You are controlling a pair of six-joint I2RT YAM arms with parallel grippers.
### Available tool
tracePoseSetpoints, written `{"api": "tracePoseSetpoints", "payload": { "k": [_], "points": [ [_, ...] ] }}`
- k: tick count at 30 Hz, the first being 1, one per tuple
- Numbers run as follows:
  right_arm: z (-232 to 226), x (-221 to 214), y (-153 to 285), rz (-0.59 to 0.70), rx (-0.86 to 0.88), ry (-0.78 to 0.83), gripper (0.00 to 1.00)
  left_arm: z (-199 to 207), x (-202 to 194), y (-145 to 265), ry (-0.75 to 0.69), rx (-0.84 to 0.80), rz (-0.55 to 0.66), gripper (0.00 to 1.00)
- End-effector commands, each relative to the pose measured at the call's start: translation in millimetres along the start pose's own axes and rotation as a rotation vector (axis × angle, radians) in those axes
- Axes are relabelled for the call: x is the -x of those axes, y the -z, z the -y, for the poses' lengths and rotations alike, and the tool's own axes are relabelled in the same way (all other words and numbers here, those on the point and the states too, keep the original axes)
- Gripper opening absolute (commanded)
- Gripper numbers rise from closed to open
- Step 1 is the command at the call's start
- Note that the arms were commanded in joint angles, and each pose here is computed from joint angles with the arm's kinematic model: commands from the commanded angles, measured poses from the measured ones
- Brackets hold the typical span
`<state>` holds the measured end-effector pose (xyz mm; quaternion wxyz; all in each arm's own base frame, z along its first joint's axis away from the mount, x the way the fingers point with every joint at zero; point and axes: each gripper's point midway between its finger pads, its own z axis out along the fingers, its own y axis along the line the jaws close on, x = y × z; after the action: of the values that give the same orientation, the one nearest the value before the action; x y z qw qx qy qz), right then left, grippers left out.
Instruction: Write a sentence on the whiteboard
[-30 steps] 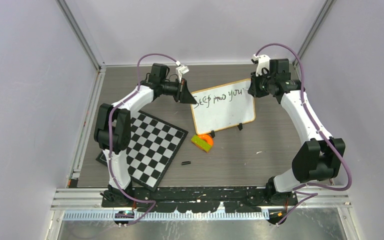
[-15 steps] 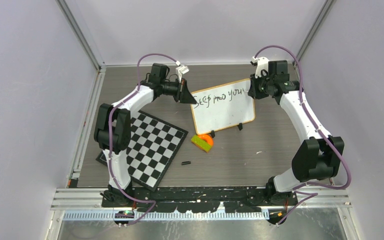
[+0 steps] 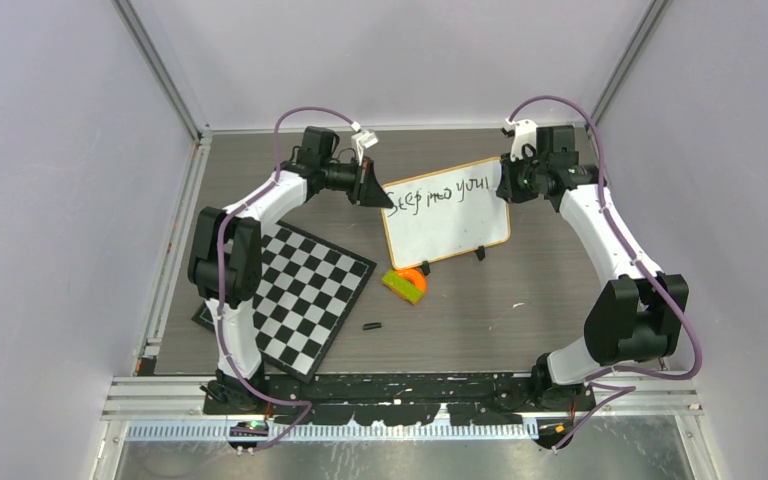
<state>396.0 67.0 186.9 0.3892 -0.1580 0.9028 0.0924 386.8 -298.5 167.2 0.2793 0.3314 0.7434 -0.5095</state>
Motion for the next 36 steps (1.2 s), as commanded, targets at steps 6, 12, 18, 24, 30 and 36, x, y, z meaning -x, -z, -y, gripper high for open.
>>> {"api": "tracePoseSetpoints", "payload": {
  "k": [6,12,18,24,30,36],
  "points": [
    [12.3,45.6,6.9,0.11,-0.031,0.002,0.0,1.7,-3.8,-3.5,-0.077,0.012,-0.022,0.0],
    [22.8,45.5,5.6,0.105,-0.055,-0.012,0.0,0.7,-4.6,-3.8,-0.079,0.013,-0.024,0.0],
    [22.9,47.8,13.7,0.12,-0.062,-0.014,0.0,-0.1,-3.8,-4.2,-0.077,0.015,-0.022,0.0],
    [1.2,52.6,31.8,0.139,0.032,-0.004,0.0,4.5,0.9,-3.4,-0.075,0.006,-0.015,0.09],
    [-28.7,58.6,55.0,0.149,0.121,0.027,0.0,22.3,13.4,7.2,-0.097,0.003,-0.001,0.39],
    [-81.0,47.4,58.5,0.106,0.215,0.094,0.0,27.8,9.0,19.5,-0.075,0.035,-0.013,0.54]
  ]
}}
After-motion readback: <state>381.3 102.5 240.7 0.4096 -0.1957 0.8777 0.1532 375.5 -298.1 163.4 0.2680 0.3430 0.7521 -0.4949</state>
